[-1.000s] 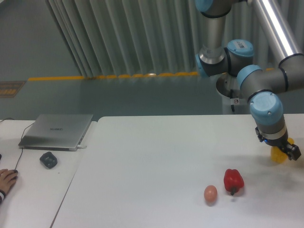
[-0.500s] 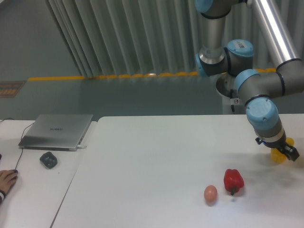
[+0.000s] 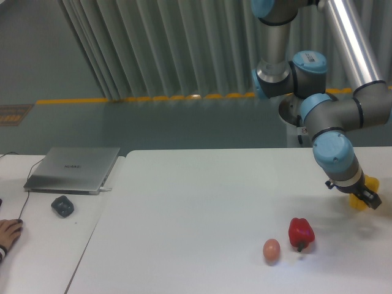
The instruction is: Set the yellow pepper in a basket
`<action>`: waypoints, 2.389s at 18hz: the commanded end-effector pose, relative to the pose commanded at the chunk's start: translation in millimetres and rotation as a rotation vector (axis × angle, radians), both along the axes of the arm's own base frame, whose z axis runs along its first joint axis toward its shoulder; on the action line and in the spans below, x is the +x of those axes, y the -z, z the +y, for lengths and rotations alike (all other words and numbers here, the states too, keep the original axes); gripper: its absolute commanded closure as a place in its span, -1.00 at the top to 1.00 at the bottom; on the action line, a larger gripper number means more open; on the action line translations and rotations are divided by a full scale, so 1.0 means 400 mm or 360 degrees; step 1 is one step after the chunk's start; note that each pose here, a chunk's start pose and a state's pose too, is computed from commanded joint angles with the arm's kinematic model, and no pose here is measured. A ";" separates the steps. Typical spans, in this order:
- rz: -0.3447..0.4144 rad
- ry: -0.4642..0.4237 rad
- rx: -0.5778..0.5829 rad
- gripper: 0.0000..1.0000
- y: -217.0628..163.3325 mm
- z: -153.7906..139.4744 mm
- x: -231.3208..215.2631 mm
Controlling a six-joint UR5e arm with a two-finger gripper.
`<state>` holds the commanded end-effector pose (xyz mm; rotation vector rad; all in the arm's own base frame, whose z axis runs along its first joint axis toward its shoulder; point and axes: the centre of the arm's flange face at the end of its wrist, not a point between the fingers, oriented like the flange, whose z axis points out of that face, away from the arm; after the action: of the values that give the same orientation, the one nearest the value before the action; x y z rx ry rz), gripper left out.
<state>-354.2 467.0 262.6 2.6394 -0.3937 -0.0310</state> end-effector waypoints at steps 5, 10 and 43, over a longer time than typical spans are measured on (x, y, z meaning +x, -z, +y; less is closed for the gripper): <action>-0.0003 0.0009 -0.0001 0.19 0.000 0.001 0.002; 0.0003 0.0016 0.0004 -0.06 -0.034 0.010 -0.005; 0.0135 0.1194 0.0113 -0.01 -0.365 -0.122 -0.422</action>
<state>-523.1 418.1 408.5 2.3893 -1.3382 -0.3970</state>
